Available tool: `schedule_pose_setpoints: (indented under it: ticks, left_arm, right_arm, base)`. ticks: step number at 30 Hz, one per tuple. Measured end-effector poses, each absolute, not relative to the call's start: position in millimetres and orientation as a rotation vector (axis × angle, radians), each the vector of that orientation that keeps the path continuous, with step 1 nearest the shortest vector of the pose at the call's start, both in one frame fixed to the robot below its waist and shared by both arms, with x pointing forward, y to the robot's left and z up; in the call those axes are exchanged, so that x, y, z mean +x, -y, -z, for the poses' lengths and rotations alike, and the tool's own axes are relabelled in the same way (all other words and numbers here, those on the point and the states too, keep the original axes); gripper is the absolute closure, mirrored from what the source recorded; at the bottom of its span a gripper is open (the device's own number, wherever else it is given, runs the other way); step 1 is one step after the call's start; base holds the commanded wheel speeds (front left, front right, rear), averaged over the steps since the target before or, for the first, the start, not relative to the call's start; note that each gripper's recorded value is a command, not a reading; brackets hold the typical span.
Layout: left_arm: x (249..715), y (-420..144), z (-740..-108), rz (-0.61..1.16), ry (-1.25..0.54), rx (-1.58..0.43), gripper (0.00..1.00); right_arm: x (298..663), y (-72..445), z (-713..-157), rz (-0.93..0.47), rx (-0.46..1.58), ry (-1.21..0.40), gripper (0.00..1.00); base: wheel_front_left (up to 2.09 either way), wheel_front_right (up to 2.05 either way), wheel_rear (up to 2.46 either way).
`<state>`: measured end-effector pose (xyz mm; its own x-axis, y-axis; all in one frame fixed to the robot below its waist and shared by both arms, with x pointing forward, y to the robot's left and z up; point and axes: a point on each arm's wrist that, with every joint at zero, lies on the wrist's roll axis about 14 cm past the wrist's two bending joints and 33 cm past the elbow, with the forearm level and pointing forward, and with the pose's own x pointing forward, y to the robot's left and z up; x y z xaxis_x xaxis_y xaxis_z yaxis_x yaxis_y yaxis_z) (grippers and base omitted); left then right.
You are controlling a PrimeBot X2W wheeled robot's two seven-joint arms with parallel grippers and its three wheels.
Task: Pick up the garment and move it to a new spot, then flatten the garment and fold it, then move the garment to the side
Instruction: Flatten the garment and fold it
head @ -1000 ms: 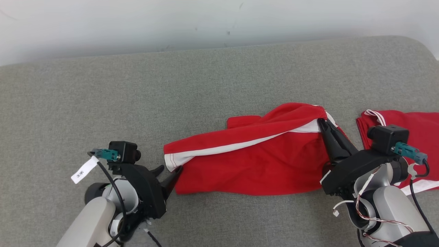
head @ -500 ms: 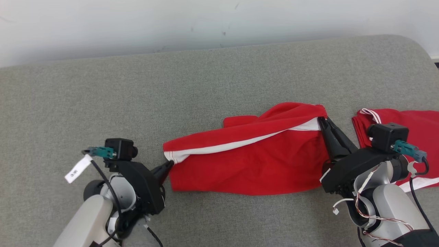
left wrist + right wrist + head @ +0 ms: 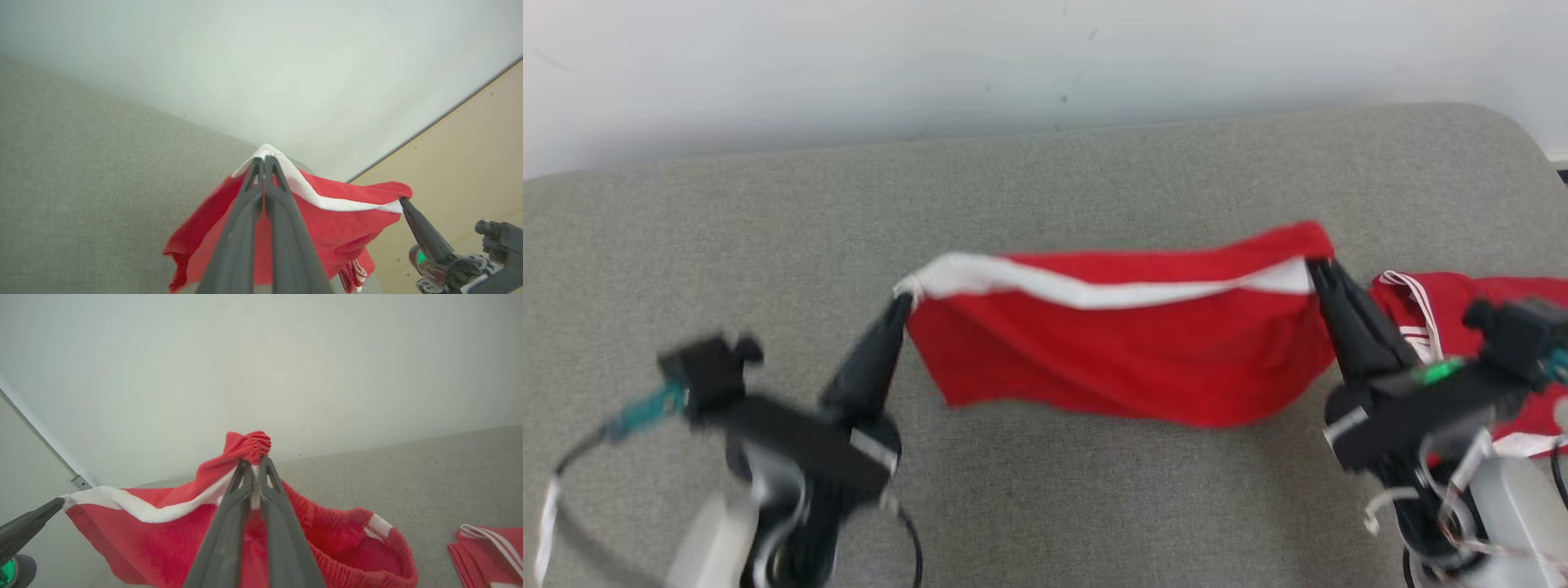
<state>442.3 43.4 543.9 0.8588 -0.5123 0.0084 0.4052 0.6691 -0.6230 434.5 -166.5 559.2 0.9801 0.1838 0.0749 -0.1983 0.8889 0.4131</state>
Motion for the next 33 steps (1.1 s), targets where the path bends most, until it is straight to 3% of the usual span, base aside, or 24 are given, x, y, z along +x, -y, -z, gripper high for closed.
schedule_pose_setpoints:
  ticks: [6,14,18,23,26,29,33]
  left_arm:
    - [386.0,-52.5,-558.0,0.555,-0.124,-0.825,1.00]
    - [358.0,-63.4,-625.6,0.648,0.060,-0.980,1.00]
    - [379.0,-52.3,-614.8,0.663,-0.018,-0.986,1.00]
    - [478.1,-57.8,-586.5,0.460,-0.104,-0.845,1.00]
    - [540.4,-78.8,-647.0,0.359,0.106,-0.769,1.00]
    - [552.8,-69.2,-721.9,0.437,0.323,-0.740,1.00]
    - [553.3,-59.1,-713.5,0.458,0.328,-0.705,1.00]
  right_arm:
    - [400.2,183.8,-580.8,-0.208,0.498,0.101,1.00]
    - [380.1,212.9,-658.3,-0.198,0.573,0.382,1.00]
    - [419.4,212.6,-640.4,-0.142,0.594,0.284,1.00]
    - [506.6,162.0,-619.4,-0.202,0.584,0.081,1.00]
    - [547.0,165.6,-683.0,-0.187,0.616,0.231,1.00]
    - [554.1,188.5,-745.0,-0.168,0.636,0.417,1.00]
    - [559.5,207.4,-728.8,-0.136,0.579,0.397,1.00]
  base:
    - [0.00,0.00,0.00]
    - [0.00,0.00,0.00]
    - [0.00,0.00,0.00]
    - [0.00,0.00,0.00]
    - [0.00,0.00,0.00]
    - [0.00,0.00,0.00]
    - [0.00,0.00,0.00]
